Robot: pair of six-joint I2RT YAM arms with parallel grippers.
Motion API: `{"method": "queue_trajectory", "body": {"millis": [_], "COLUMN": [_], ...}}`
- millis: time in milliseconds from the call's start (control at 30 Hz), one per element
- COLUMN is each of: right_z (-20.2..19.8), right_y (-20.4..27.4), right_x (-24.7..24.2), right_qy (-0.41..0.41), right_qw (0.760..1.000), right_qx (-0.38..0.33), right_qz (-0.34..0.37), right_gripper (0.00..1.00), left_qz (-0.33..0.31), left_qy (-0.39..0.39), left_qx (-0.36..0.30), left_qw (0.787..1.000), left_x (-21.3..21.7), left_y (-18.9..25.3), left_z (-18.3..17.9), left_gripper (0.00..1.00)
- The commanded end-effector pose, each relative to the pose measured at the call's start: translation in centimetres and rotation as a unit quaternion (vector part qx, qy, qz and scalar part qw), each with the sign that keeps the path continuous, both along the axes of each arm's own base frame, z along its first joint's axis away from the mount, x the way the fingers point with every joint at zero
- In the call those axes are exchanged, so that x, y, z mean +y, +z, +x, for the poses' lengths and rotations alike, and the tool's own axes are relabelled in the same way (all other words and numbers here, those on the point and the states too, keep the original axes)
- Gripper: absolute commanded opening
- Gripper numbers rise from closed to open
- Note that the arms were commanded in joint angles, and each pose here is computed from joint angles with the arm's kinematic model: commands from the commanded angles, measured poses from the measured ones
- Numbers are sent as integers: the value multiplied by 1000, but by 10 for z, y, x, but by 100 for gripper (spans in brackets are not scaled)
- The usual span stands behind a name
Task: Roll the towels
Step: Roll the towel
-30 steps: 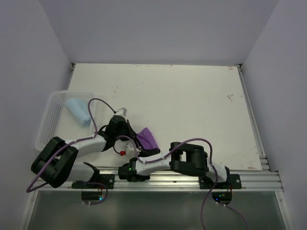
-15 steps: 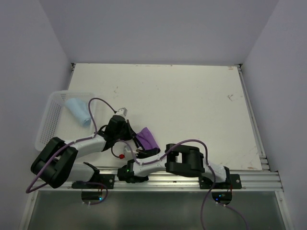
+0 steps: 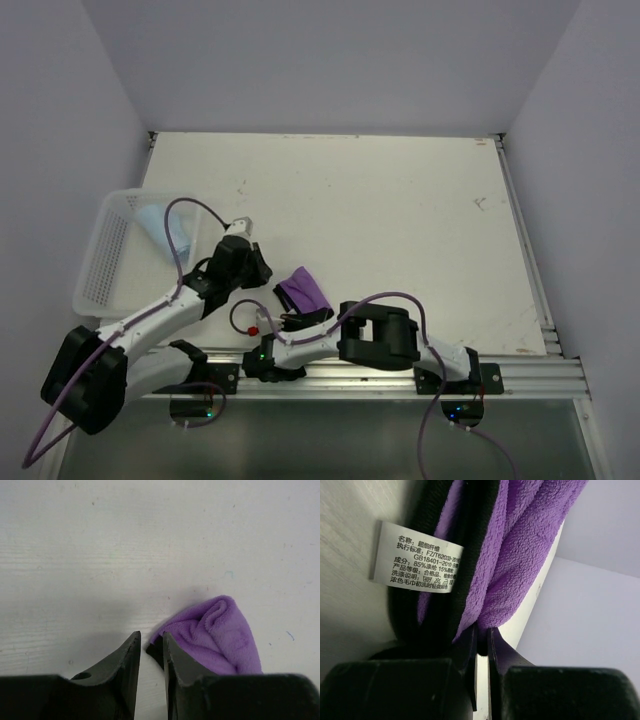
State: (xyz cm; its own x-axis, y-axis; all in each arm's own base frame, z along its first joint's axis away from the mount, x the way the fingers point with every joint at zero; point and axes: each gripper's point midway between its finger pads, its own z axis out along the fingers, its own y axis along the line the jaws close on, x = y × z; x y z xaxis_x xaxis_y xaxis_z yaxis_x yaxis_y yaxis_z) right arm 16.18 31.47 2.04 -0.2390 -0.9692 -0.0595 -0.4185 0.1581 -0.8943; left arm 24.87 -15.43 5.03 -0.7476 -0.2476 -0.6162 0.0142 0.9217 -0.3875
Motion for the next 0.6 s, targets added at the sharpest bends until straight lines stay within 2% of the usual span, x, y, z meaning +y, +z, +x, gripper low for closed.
{"method": "queue_trajectory", "body": {"millis": [0,133,233,333,367,500,567], "right_z": [-26,-26,-26,-27,-27,-27,-27], "right_y": [-75,-77,-78,-80,-80,-82,-84], "right_x": [-5,-5,-3,-3,-4,-4,-4], "right_qy": [-68,-68,-68,-68,-69,-69,-70], "right_qw": [988,988,987,987,987,986,986], "right_qx": [127,134,139,142,142,144,145], "right_qz": [48,46,45,41,40,39,36], "right_gripper": [0,0,0,0,0,0,0], "left_qz": [16,-31,-89,-145,-164,-215,-224], "left_qy": [18,-2,-48,-118,-148,-196,-210], "left_qx": [-51,-109,-153,-159,-138,-132,-115], "left_qw": [998,994,983,969,966,947,945], "left_x": [10,-3,-27,-58,-70,-92,-97], "left_y": [43,81,105,114,108,105,96], "left_z": [15,21,23,20,14,6,2], "left_gripper": [28,29,29,27,26,24,24]}}
